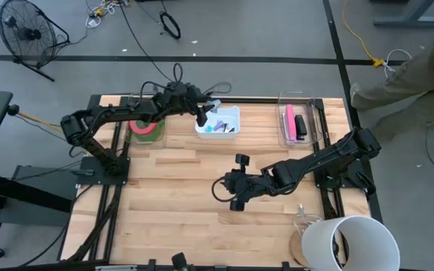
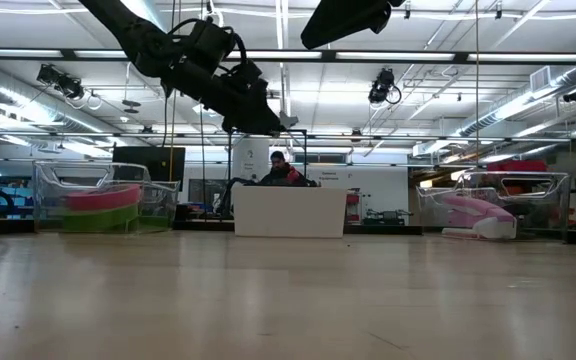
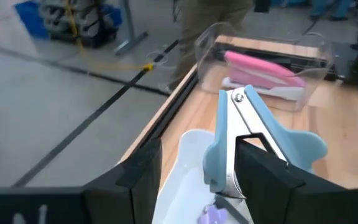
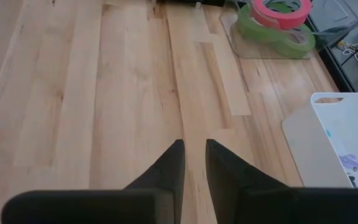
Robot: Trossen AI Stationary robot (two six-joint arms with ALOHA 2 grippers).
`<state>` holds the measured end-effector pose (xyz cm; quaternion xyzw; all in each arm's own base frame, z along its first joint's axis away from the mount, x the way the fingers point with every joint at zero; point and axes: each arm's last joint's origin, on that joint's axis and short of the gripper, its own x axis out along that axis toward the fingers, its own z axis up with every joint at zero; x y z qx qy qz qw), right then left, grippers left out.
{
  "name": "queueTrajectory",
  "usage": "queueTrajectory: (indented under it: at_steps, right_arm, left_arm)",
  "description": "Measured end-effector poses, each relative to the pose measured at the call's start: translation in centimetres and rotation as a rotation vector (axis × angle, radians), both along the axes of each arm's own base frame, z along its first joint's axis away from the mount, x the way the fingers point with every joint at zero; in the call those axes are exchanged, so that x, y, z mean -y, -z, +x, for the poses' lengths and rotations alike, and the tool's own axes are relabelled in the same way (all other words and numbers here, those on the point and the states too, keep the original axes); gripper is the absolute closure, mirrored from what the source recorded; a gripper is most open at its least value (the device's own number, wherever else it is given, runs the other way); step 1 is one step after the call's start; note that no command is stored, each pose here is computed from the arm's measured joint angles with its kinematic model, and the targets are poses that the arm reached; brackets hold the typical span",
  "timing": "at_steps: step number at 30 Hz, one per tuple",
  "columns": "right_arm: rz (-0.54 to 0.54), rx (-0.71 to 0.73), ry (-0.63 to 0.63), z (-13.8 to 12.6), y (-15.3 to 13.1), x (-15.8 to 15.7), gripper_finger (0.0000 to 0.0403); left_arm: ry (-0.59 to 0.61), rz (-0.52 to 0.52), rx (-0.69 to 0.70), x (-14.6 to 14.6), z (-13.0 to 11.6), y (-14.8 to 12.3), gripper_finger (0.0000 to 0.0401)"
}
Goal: Pick and place Stapler, Stapler remover, tape
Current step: Put the blue staple remover into the white bin
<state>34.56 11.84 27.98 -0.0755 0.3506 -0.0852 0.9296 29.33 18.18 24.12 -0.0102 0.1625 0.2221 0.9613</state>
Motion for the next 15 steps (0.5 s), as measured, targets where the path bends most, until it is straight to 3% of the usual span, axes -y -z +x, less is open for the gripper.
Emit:
queueTrajectory:
  at_steps: [11, 15]
  right_arm:
    - [0.011, 0.003, 0.016, 0.08, 0.0, 0.23, 0.0339]
    - [0.012, 0.003, 0.02, 0.11, 0.01, 0.32, 0.0339]
  left_arm:
    - [0.075, -0.09, -0.01, 0.39, 0.0, 0.45, 0.0183]
    - [0.014, -0.072, -0.02, 0.17, -0.1, 0.46, 0.0176]
